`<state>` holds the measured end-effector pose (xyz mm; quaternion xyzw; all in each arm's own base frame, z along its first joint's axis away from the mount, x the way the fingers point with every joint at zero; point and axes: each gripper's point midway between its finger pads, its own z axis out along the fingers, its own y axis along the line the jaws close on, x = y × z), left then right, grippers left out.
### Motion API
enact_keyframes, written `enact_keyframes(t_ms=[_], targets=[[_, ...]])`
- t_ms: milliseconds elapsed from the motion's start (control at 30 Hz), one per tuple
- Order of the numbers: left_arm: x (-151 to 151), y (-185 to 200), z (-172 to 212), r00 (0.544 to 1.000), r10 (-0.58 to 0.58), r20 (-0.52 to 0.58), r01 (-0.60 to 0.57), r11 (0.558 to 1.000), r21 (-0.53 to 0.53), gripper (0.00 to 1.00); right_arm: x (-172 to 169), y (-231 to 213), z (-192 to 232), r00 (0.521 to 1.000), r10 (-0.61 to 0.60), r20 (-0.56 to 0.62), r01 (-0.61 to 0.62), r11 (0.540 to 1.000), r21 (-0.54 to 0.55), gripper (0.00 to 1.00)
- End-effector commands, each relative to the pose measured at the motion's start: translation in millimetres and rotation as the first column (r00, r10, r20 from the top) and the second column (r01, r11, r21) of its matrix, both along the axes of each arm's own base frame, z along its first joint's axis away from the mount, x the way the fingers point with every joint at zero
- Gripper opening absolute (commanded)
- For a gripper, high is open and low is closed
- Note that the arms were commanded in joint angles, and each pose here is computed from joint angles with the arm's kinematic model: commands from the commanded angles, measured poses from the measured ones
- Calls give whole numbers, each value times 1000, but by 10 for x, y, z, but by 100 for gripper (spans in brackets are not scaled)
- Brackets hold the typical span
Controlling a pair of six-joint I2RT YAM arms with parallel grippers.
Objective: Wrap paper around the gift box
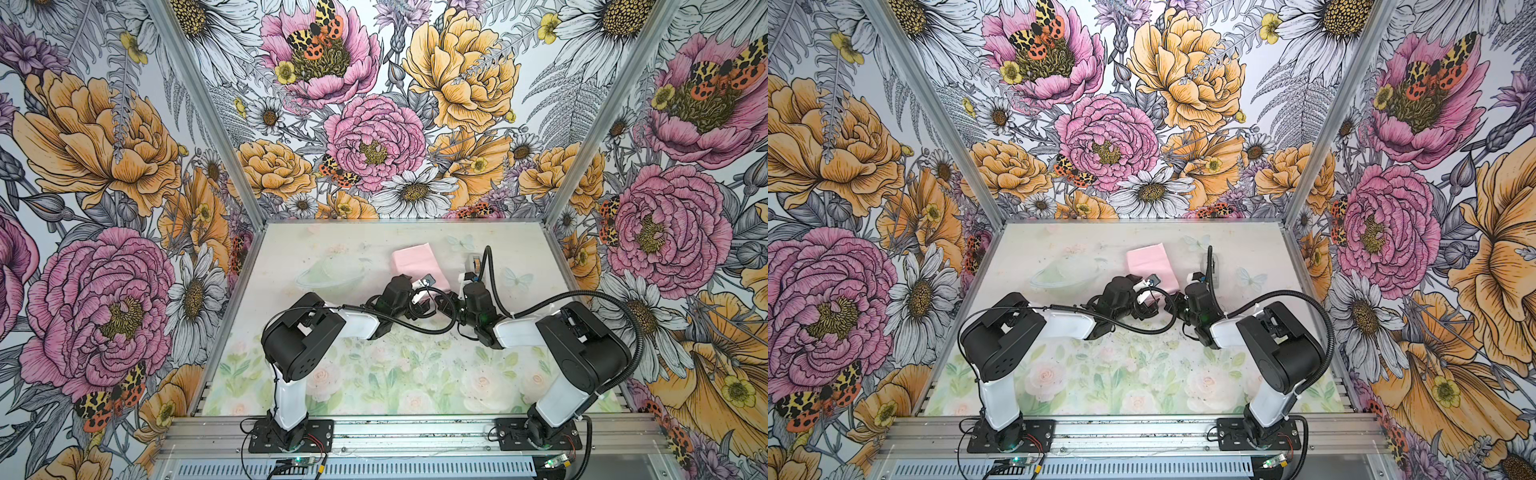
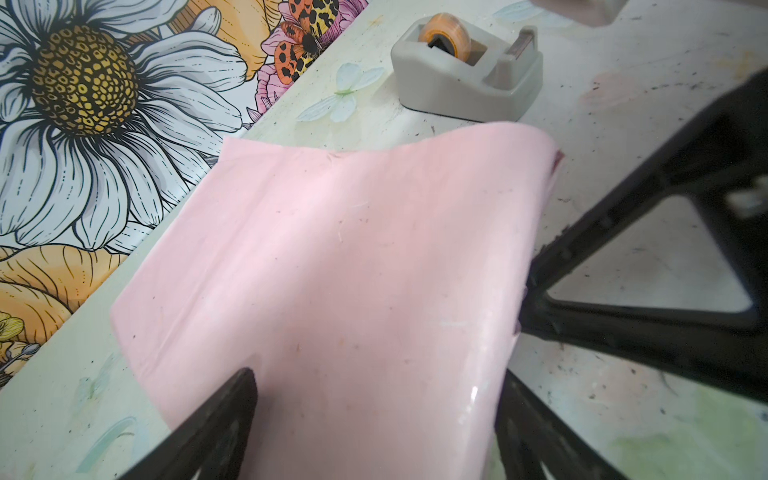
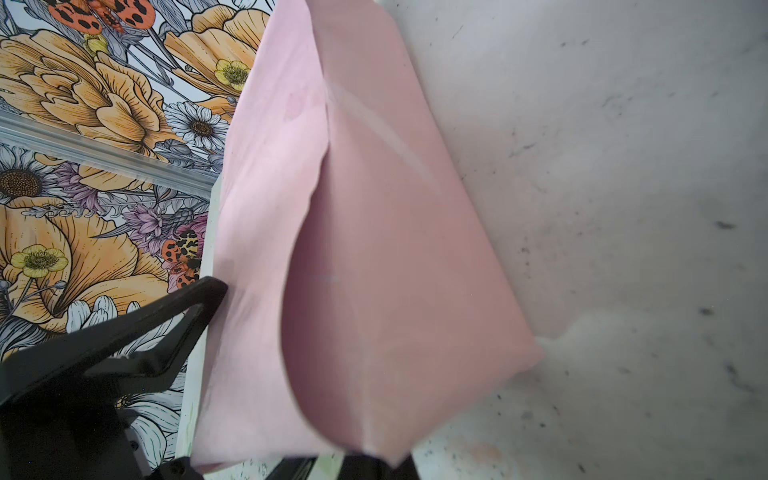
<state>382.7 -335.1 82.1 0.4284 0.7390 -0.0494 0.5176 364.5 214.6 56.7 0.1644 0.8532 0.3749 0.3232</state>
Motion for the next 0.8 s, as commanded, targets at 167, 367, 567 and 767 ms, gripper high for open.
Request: enact_keyframes(t_ms=[167,367,567,767], targets=[[-173,298,-659,984,80,-159,-60,990,124,83,14,4,276,997,3,72,-4,1000,20,5],[-178,276,-658,983,77,-170,-59,992,110,82,-131,-197,471,994,-16,104,16,1000,-5,9],[-197,271,-645,981,75,-179,-58,994,96,82,-224,-629,736,991,-46,127,55,996,-71,12],[-202,265,-624,981,74,-179,-58,994,89,82,-163,-1152,924,995,-18,102,36,984,-175,15]])
